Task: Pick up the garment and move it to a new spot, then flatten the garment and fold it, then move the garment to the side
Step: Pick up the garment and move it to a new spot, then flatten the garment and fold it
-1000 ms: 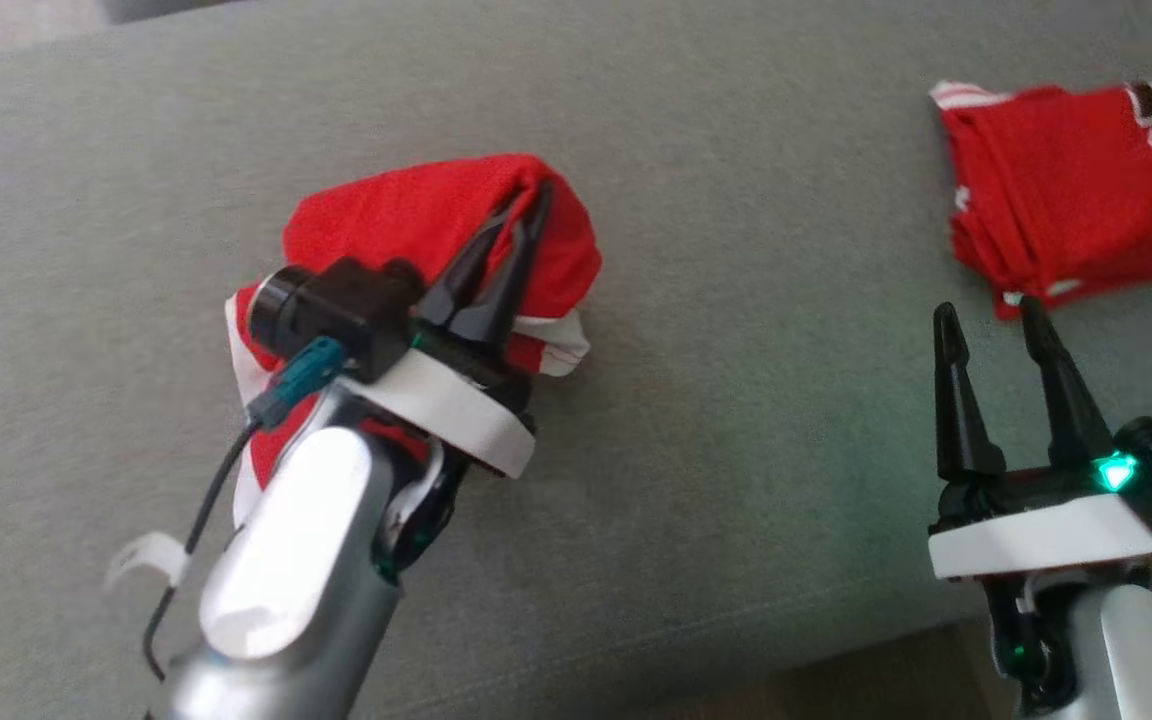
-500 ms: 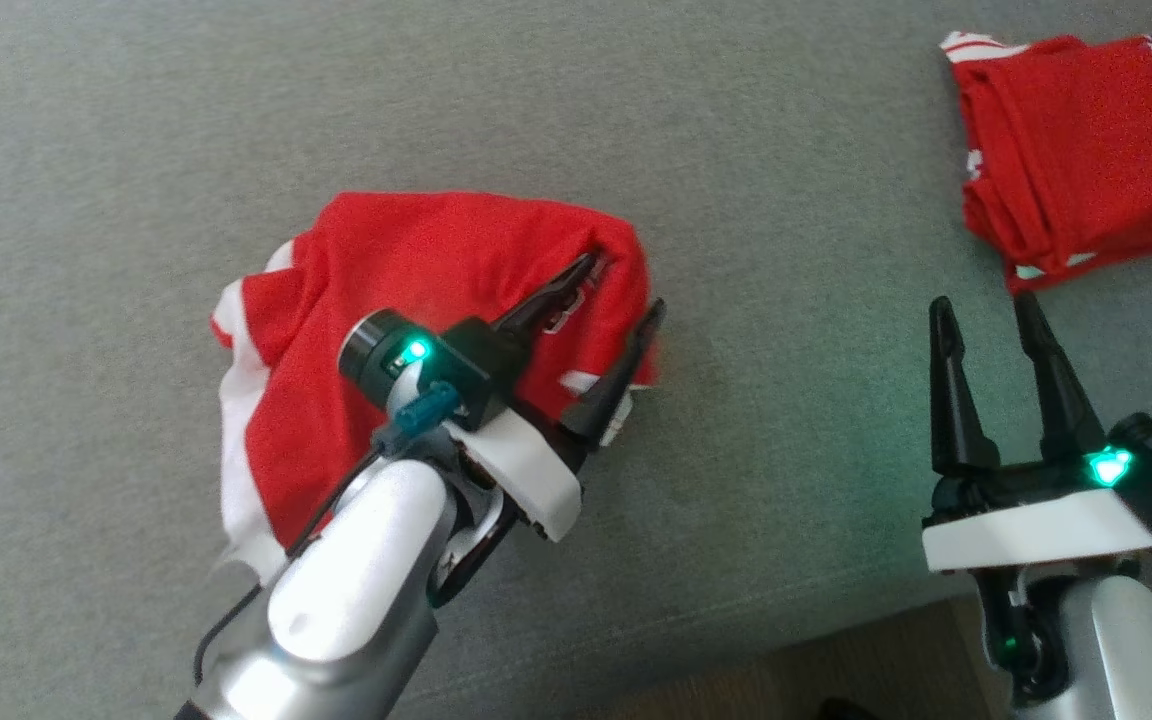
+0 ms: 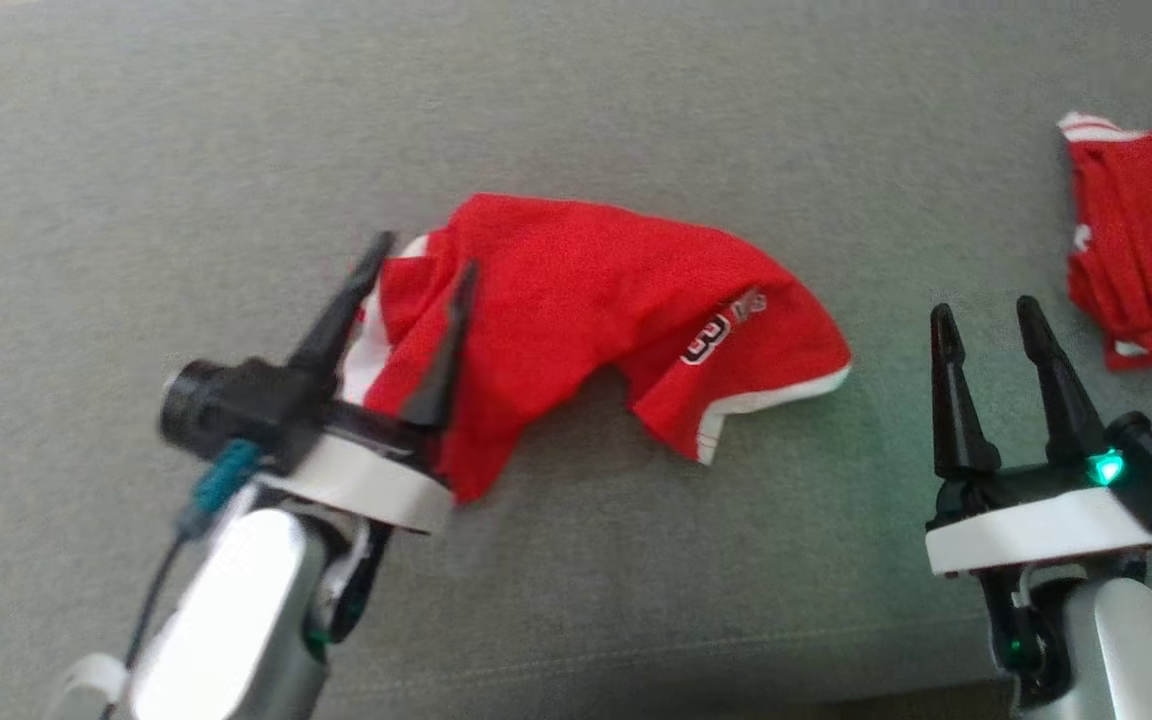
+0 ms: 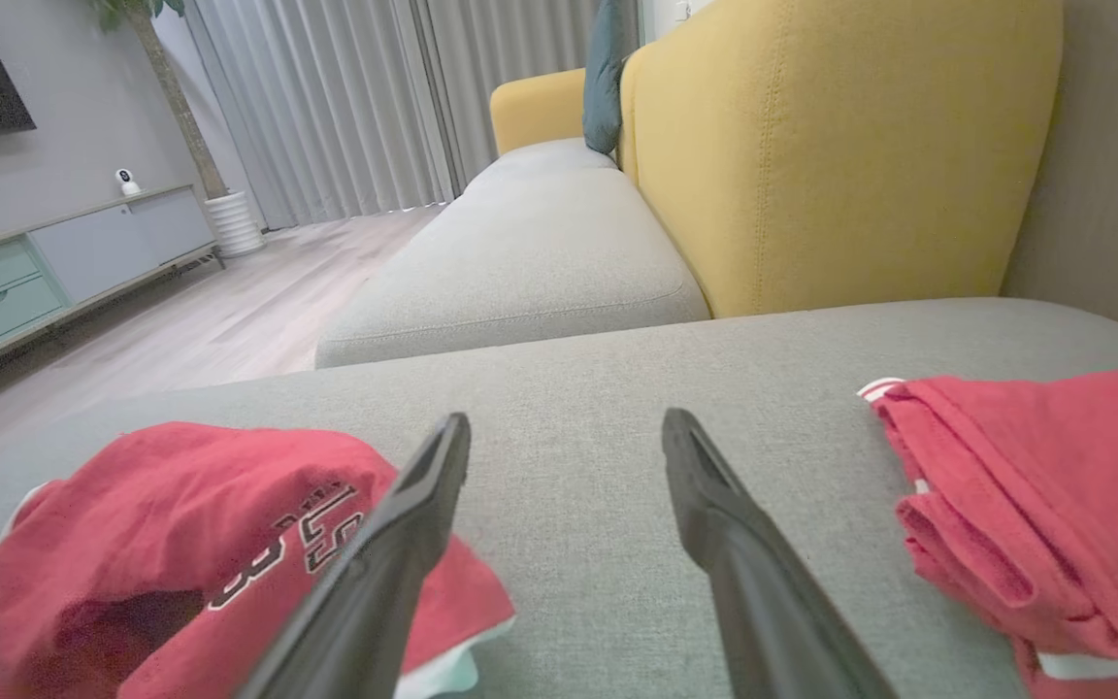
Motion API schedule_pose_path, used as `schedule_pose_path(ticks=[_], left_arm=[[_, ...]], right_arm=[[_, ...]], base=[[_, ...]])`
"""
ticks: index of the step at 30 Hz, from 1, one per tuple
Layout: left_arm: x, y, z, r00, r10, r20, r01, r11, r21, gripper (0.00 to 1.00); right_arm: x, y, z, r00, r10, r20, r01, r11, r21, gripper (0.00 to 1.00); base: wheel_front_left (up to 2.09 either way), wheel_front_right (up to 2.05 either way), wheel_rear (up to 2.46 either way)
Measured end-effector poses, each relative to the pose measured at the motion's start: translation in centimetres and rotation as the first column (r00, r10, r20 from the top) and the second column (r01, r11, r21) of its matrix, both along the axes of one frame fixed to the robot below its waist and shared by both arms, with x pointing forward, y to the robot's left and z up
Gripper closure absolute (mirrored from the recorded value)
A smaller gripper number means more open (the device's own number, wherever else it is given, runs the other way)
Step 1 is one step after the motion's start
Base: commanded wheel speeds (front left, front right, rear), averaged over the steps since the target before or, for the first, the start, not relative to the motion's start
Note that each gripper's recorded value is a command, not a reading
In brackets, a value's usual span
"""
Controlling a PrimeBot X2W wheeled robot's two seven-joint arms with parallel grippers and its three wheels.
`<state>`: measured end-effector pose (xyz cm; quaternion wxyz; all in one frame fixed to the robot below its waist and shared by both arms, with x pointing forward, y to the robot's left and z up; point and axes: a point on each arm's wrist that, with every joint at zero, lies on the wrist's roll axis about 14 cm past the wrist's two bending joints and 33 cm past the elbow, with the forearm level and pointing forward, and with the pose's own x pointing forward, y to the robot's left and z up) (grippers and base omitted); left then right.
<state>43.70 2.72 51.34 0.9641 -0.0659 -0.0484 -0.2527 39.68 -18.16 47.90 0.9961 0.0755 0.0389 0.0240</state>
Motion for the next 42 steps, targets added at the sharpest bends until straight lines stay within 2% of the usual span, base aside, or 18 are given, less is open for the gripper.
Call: schedule_pose_path(ticks=[3,7,14,18,26,42], left_arm=[[0.2,4.0,0.3,0.991,0.137,-0.004,-0.137,0.991,-0.002,0.00],[-0.3,9.2,1.1,0.954,0.298,0.020,-0.299,0.954,0.007,0.00],[-3.6,14.7,0.0,0.900,0.435,-0.031,-0.435,0.900,0.019,0.00],[-5.0,15.5,0.0,0.892,0.450,-0.034,-0.450,0.893,0.018,0.00],[-6.9,14.8,-0.3,0.905,0.423,-0.037,-0.422,0.906,0.037,0.00],[-8.4,13.8,-0.4,0.917,0.397,-0.031,-0.395,0.917,0.049,0.00]], right_arm=[[0.4,1.2,0.3,0.999,0.038,0.006,-0.038,0.999,-0.004,0.00],[0.9,2.7,0.9,0.996,0.082,0.019,-0.082,0.997,-0.003,0.00],[0.7,4.0,1.9,0.992,0.123,0.035,-0.122,0.992,-0.011,0.00],[-0.4,4.1,1.7,0.992,0.129,0.015,-0.129,0.992,-0.014,0.00],[-2.1,3.7,2.0,0.993,0.120,0.005,-0.120,0.992,-0.027,0.00],[-4.4,3.1,2.0,0.994,0.106,-0.009,-0.106,0.994,-0.029,0.00]], base=[[0.00,0.00,0.00],[0.00,0.00,0.00],[0.00,0.00,0.00],[0.00,0.00,0.00],[0.00,0.00,0.00],[0.00,0.00,0.00]])
